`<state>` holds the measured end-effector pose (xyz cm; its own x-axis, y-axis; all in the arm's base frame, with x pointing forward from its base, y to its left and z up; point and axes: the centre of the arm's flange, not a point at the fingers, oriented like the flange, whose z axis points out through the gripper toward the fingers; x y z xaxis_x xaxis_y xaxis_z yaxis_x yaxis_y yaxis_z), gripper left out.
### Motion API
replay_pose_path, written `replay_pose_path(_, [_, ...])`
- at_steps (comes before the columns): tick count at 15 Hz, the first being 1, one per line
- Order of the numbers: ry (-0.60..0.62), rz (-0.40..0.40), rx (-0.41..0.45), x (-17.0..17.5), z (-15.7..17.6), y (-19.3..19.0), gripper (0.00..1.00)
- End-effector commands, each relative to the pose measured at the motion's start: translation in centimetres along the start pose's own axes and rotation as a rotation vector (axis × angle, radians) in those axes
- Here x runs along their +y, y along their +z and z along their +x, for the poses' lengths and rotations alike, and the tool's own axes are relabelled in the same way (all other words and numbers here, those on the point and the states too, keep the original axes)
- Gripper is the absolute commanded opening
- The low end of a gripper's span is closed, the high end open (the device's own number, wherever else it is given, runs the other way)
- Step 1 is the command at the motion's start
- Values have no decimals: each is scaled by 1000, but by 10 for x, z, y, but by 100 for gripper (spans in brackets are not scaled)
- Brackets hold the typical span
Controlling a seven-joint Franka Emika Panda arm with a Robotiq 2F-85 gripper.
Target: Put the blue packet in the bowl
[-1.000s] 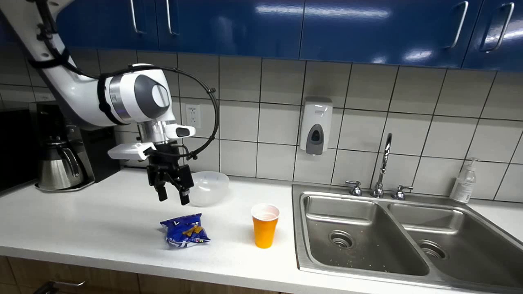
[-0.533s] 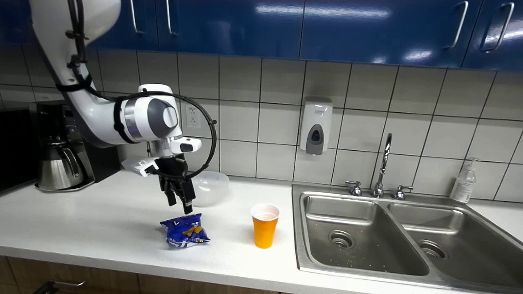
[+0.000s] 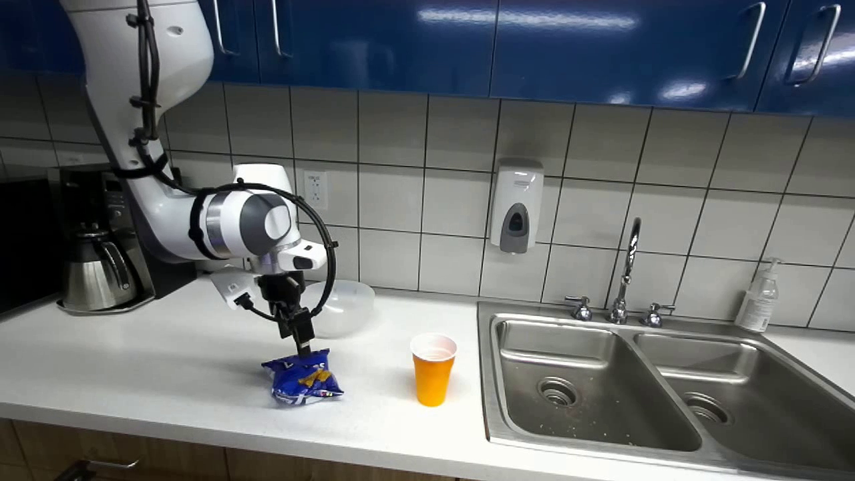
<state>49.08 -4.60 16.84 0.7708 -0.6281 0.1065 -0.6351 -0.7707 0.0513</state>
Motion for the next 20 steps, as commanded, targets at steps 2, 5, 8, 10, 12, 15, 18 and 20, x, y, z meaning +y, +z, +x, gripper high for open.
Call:
replay_pose_path(2, [105,-2,7,-17,14,26,100])
replay_pose_path(5, [136,-16,-8,-23,16,42,100])
replay_pose_path(8, [151,-30,-27,-30,14,55,100])
replay_pose_path(10, [156,-35,-35,-34,13,60,100])
replay_pose_path(12, [158,-36,-40,-36,12,59,100])
replay_pose_path(15, [150,-28,-34,-38,10,49,100])
replay_pose_path(18, [133,-30,-44,-41,7,48,100])
replay_pose_path(20, [124,-37,-47,-42,4,47,100])
